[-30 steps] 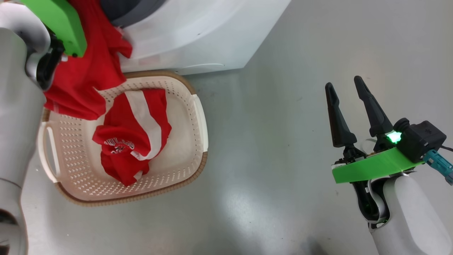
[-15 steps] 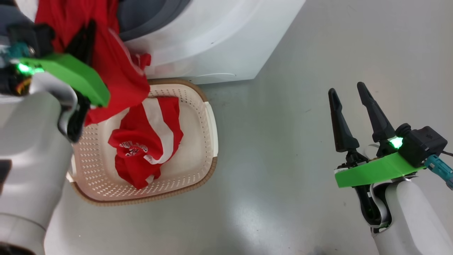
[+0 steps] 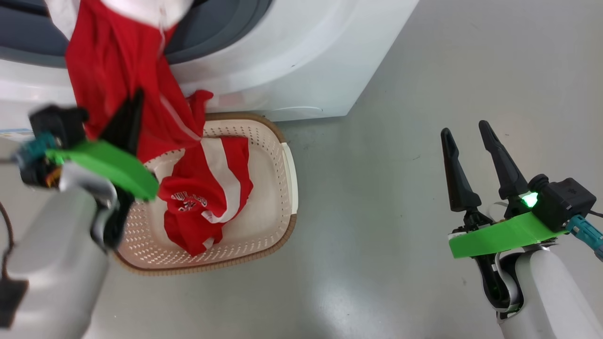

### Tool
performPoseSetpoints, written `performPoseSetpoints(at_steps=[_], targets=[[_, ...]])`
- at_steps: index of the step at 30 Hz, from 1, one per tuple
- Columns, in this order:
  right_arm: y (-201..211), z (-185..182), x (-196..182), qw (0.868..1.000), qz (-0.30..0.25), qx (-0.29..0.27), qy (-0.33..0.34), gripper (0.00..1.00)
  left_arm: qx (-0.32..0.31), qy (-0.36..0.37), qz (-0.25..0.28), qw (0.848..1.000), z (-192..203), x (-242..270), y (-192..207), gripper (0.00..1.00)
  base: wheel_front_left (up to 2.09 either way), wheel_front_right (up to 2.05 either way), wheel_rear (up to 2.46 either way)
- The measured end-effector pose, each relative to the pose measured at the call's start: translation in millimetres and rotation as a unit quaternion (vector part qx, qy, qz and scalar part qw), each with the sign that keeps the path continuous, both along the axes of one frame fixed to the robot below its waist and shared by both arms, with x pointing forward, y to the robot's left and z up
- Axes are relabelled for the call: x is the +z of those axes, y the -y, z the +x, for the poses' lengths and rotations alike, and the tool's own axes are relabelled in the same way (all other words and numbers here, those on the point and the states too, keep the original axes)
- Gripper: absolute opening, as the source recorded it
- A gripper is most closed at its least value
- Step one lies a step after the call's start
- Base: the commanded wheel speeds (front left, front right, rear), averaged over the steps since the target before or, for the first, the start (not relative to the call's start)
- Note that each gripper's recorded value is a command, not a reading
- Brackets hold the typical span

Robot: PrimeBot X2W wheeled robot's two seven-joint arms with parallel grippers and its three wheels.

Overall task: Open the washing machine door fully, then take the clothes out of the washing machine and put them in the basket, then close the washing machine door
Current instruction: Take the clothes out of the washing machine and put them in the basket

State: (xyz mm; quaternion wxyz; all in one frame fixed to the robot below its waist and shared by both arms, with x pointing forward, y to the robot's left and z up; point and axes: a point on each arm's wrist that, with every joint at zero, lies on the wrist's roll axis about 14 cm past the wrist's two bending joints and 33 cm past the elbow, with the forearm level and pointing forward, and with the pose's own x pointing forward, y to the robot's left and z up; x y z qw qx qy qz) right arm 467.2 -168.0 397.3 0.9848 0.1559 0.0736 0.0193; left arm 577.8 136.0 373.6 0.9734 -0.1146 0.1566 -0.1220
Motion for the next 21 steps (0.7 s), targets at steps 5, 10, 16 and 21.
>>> performPoseSetpoints(at_steps=[5, 10, 16, 21], targets=[[-0.5, -0.2, 4.5, 1.0, 0.0, 0.0, 0.005, 1.0, 0.005, -0.022, 0.005, 1.0, -29.8, -16.9, -6.4, 0.0, 0.0, 0.0, 0.0], [-2.4, -0.6, 5.9, 1.0, 0.002, 0.002, 0.006, 1.0, 0.011, -0.052, -0.002, 0.999, -53.2, -28.8, -7.2, 0.0, 0.0, 0.0, 0.0], [-3.7, -0.5, 3.7, 1.0, 0.002, 0.004, 0.004, 1.0, 0.012, -0.12, -0.004, 0.993, -90.7, -59.4, -6.4, 0.0, 0.0, 0.0, 0.0], [-3.3, -0.9, 1.8, 1.0, -0.001, 0.005, 0.001, 1.0, 0.01, -0.17, -0.008, 0.985, -118.2, -82.3, -2.4, 0.0, 0.0, 0.0, 0.0]])
